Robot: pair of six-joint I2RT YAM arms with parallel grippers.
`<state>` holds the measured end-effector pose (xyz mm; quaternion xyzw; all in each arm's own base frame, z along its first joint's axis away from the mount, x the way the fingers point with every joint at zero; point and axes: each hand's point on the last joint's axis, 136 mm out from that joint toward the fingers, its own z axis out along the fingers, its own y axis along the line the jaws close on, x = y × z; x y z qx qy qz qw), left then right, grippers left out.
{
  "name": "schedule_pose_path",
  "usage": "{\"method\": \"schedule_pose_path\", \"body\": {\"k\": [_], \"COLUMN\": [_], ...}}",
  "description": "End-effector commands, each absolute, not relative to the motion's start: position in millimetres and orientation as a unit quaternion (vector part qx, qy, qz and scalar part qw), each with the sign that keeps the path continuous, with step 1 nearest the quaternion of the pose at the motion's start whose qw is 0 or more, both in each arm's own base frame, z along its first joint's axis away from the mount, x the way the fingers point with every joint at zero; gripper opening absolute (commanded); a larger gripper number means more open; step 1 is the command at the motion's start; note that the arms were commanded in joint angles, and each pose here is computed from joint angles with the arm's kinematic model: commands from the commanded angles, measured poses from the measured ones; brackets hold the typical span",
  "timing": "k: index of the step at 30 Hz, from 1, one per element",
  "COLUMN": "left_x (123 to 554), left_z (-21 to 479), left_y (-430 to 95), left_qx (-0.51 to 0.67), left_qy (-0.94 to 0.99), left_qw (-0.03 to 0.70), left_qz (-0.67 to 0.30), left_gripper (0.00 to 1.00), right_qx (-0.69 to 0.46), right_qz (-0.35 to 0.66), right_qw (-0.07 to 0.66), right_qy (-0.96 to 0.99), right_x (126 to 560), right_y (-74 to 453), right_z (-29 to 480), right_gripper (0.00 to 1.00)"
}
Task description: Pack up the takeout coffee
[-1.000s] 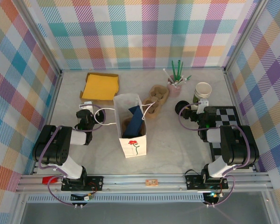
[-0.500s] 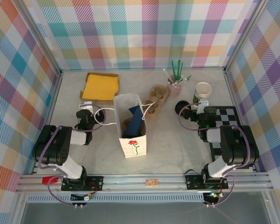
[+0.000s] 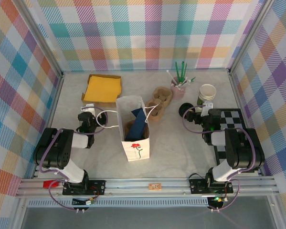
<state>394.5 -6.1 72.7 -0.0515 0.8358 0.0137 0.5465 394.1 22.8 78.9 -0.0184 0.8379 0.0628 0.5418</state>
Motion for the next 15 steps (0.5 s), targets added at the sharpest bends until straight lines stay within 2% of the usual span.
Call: {"method": "schedule_pose_path", "body": {"k": [1, 15], "left_x": [398.9, 399.6], "left_z": [82.0, 81.4], "left_y": [-3.9, -3.9], "left_qx": [-0.057, -0.057], "left_qy": [0.829, 0.83], "left_qw": [0.557, 0.555], "left_qz": [0.014, 0.013], "left_gripper": [1.0, 1.0], "right_qx": [-0.023, -0.022], "right_qz": [0.069, 0.069], "right_qw": [0.555, 0.555], "right_qy": [0.828, 0.829], "right_x": [397.9, 397.9], "right_y": [24.0, 23.8], "right_z": [91.2, 91.0], "right_gripper": [0.99, 0.99]}}
